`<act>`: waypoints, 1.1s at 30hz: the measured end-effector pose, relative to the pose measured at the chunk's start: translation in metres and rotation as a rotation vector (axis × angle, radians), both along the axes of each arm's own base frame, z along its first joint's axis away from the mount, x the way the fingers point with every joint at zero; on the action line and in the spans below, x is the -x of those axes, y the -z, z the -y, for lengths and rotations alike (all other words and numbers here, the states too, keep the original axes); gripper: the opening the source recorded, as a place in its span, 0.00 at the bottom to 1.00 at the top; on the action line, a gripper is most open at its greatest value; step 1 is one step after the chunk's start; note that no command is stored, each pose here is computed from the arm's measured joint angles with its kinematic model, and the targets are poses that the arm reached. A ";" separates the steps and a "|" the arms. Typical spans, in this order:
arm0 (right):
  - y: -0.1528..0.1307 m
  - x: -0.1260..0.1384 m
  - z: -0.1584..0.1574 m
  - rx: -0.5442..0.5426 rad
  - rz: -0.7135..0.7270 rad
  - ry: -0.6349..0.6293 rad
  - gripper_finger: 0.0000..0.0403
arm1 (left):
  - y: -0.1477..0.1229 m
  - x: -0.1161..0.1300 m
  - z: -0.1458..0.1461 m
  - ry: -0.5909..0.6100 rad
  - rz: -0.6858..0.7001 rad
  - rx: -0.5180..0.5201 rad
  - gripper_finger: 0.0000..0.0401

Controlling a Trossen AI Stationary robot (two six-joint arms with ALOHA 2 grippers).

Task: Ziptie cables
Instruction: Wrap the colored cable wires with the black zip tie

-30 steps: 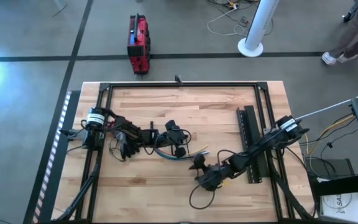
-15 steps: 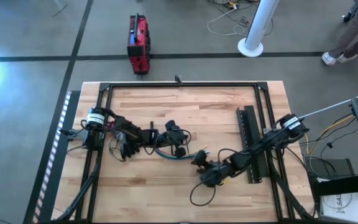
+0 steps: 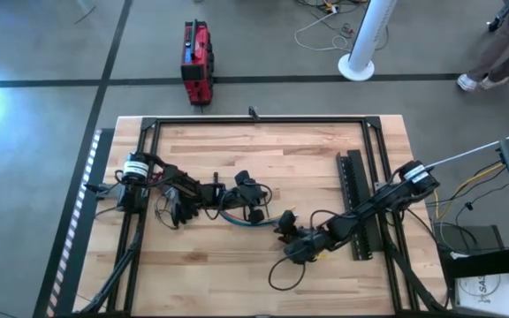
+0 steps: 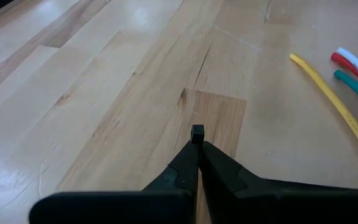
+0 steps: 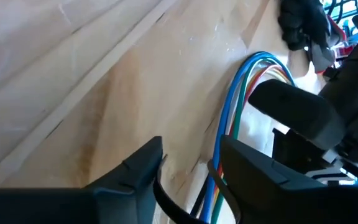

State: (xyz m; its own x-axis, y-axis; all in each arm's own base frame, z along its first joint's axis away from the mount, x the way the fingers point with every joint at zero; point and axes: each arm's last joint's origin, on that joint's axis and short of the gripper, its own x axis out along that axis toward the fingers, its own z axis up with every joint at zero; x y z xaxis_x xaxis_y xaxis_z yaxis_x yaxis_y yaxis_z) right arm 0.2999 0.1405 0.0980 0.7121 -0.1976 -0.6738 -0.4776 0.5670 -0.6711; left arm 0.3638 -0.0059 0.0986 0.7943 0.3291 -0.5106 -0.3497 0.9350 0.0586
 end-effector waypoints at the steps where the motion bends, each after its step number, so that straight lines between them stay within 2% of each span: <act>1: -0.001 0.000 0.000 -0.004 0.004 -0.001 0.34 | 0.000 0.000 0.000 0.000 0.000 0.000 0.00; 6: -0.010 0.002 -0.002 -0.078 -0.031 -0.065 0.29 | 0.000 0.000 0.000 0.001 0.000 0.000 0.00; 11: -0.018 0.002 0.000 -0.184 -0.054 -0.110 0.28 | 0.000 0.000 0.000 0.001 0.000 0.000 0.00; 17: -0.015 0.004 0.006 -0.145 -0.102 -0.110 0.37 | 0.000 0.000 0.000 0.001 -0.001 0.000 0.00; 25: -0.012 0.003 0.006 -0.147 -0.114 -0.110 0.49 | 0.000 0.000 0.000 0.004 -0.002 -0.004 0.00; 33: 0.000 -0.007 0.002 -0.224 -0.060 -0.152 0.52 | 0.000 0.000 0.000 0.002 -0.001 -0.003 0.00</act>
State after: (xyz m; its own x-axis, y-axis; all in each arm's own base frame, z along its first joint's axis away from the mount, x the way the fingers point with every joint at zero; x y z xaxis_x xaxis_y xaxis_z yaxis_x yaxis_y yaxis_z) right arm 0.3073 0.1387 0.0984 0.6793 0.0673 -0.7308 -0.6040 0.6169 -0.5046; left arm 0.3638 -0.0062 0.0987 0.7947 0.3285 -0.5104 -0.3474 0.9357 0.0613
